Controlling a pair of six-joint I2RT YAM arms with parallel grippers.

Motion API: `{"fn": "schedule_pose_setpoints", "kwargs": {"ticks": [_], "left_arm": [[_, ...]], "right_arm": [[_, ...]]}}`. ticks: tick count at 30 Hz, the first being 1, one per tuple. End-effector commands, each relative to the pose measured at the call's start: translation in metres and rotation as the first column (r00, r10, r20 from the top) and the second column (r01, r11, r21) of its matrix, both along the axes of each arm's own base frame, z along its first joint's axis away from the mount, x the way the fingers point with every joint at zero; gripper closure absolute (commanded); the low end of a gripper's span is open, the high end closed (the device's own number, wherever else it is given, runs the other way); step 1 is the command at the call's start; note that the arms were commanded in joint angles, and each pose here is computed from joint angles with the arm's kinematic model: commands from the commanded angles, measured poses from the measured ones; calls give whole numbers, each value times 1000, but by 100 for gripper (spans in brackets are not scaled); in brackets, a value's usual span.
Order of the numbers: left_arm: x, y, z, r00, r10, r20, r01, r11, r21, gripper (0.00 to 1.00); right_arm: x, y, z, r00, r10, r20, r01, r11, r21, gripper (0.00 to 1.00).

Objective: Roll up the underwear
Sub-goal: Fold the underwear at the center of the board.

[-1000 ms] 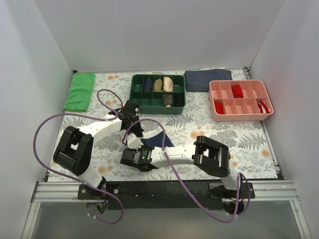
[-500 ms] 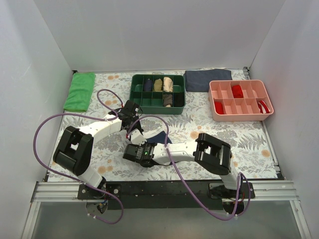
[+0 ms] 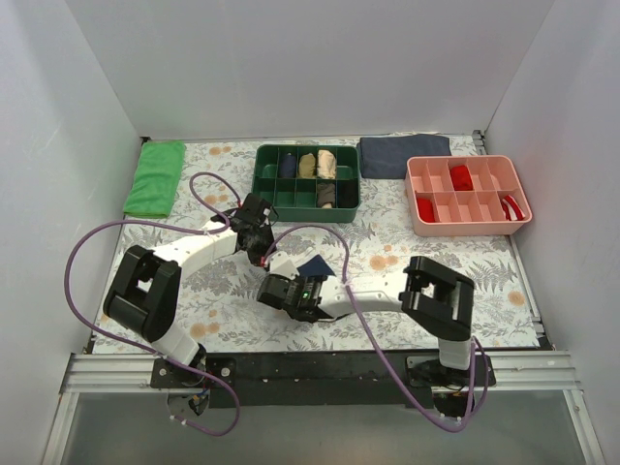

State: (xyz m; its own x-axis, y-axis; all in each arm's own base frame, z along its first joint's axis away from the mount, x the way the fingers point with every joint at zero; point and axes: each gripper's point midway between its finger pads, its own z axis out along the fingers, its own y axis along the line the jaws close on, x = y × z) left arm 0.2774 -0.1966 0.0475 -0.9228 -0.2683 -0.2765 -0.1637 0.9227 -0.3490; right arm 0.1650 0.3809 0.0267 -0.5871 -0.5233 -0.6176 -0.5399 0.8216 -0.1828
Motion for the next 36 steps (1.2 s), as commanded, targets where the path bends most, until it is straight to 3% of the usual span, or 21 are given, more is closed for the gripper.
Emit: {"fn": "schedule_pose_setpoints", "kwargs": {"ticks": [1, 6, 11, 21, 27, 36], "left_arm": [[9, -11, 26, 999, -18, 50, 21, 999, -50, 100], [3, -14, 32, 999, -23, 36, 25, 997, -78, 100], [-5, -17, 35, 999, -36, 20, 37, 997, -74, 100], [-10, -40, 43, 996, -92, -13, 92, 996, -20, 100], [5, -53, 55, 991, -131, -4, 131, 991, -2, 100], [8, -65, 36, 981, -182, -61, 185, 982, 46, 100]], "right_arm": [[-22, -3, 18, 987, 74, -143, -50, 985, 164, 99], [-40, -3, 29, 954, 194, -228, -119, 945, 306, 99], [-51, -9, 51, 918, 281, -280, -113, 862, 493, 99], [-49, -45, 53, 884, 317, -343, -55, 800, 597, 99], [-43, -63, 49, 885, 288, -365, -6, 792, 610, 99], [-33, -85, 34, 887, 239, -395, 49, 802, 595, 99]]}}
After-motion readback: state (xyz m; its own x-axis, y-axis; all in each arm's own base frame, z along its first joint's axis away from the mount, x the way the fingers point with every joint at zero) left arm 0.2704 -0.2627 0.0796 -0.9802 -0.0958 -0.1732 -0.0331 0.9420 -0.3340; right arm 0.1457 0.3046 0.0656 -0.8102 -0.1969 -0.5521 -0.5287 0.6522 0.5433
